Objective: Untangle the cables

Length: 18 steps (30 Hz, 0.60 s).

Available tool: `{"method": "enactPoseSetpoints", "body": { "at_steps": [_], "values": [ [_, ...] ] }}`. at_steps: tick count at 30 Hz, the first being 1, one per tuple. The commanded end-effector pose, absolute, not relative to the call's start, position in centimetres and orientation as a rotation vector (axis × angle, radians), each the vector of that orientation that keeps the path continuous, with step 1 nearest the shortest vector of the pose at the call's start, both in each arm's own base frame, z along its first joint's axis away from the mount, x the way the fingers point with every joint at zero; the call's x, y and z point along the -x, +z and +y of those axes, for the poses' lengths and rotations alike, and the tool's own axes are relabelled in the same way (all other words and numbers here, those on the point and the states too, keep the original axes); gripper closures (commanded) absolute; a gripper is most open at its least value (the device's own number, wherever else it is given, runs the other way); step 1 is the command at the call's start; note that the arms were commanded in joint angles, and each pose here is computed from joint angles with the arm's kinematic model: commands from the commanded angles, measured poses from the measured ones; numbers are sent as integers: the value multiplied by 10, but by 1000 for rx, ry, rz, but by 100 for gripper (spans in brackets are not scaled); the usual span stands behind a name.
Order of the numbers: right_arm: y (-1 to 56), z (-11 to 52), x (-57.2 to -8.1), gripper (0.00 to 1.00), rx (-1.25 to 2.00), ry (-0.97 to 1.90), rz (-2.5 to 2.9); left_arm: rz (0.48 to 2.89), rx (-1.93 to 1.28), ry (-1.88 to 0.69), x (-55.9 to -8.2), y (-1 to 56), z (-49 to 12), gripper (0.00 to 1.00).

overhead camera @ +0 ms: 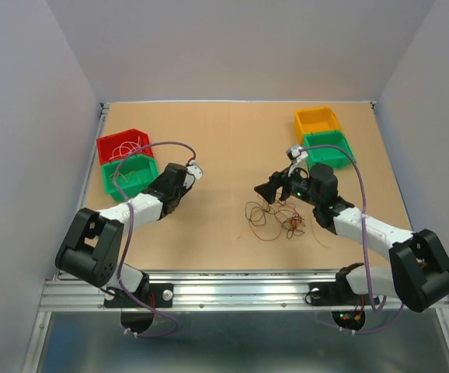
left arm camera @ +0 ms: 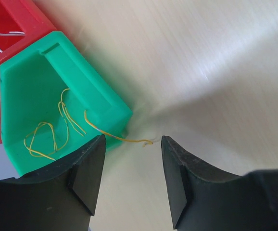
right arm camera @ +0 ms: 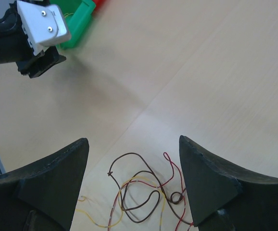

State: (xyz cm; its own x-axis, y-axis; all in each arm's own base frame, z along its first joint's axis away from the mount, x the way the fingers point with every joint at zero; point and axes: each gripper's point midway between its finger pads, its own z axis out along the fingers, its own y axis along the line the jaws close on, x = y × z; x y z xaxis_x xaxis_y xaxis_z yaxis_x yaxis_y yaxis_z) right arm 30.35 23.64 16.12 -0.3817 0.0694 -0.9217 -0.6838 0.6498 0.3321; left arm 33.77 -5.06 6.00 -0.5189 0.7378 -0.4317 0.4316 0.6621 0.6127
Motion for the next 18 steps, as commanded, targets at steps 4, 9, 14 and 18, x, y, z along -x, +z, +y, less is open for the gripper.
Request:
{"method": "enactPoseSetpoints", "body": {
  "at_steps": [4,9,14,18],
  "values": [
    [175,243,-306,20,527,893,1729,2077,-990,759,-345,64,-39,39],
    [174,245,-308,20,531,898,1734,1943,-1091,836,-348,73,-40,39],
    [173,247,-309,20,534,907,1741,1780,-1206,858,-351,85,-47,39],
    [173,248,-309,20,536,909,1739,1722,-1125,850,-355,99,-53,41]
  ]
}}
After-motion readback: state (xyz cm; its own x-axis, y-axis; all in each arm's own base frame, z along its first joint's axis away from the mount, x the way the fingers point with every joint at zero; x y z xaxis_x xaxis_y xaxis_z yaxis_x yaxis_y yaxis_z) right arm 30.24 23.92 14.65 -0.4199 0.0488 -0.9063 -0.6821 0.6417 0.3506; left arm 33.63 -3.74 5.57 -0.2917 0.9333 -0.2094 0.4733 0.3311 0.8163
